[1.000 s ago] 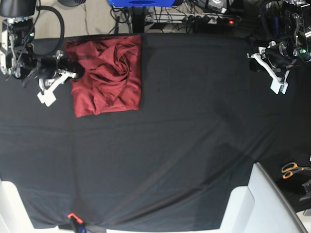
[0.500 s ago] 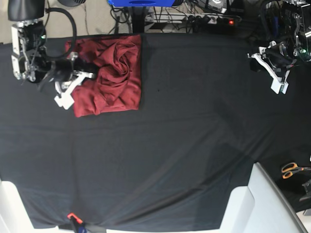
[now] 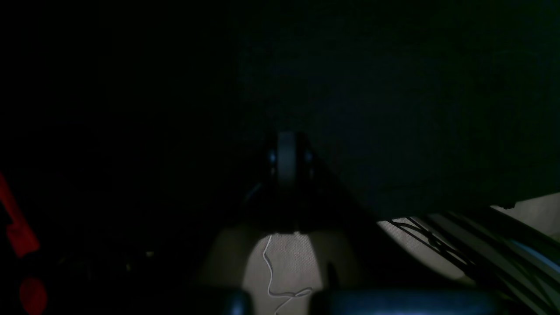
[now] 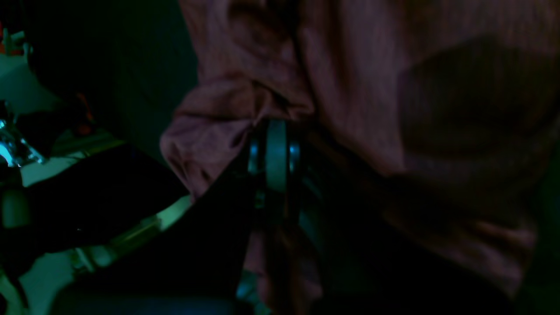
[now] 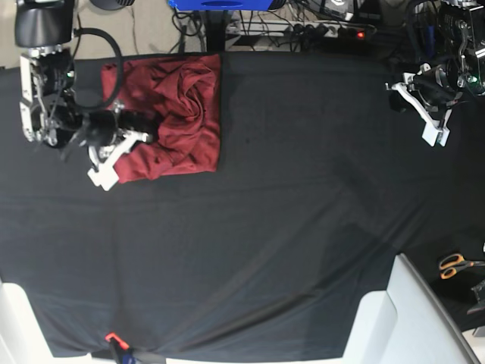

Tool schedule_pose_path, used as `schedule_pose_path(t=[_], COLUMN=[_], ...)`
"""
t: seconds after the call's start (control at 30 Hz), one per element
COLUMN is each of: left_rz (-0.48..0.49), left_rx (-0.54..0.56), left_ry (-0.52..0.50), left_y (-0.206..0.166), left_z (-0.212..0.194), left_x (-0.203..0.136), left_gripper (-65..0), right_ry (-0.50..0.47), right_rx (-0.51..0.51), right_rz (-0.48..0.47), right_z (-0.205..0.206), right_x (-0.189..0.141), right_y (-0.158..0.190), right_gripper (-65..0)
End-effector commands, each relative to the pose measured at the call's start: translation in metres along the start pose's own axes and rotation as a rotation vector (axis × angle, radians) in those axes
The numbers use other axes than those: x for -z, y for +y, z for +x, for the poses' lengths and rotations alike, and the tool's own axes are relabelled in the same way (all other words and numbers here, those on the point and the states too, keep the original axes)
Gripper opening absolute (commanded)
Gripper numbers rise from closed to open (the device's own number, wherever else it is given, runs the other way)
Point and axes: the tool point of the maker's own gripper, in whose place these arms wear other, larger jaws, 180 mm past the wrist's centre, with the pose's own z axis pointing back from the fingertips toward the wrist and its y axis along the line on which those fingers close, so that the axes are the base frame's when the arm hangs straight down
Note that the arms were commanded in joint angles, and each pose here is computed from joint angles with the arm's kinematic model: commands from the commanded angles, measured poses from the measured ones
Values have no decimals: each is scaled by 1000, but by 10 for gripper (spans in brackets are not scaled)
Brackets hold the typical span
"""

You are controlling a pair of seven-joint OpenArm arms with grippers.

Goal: Fold the T-shirt properly
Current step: 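Grasp the rumpled fabric with the right gripper and smooth it across the shirt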

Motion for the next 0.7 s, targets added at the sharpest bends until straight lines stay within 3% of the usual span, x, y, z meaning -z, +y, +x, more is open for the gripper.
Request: schedule_pose_path(t=[0.0, 0.2, 0.67], left_rz=[4, 4, 0], left_rx=[16, 15, 17], left_ry=[-35, -32, -36], left_y=[4, 4, 2], left_z=[12, 11, 13], left_x=[-6, -6, -5], left_gripper=[-650, -650, -650], right_ry=[-26, 30, -36], right_rx=[-13, -66, -113], right_rz=[18, 66, 132], right_z=[13, 6, 49], right_x=[-2, 21, 24], right_y=[8, 41, 85], right_gripper=[-647, -647, -647])
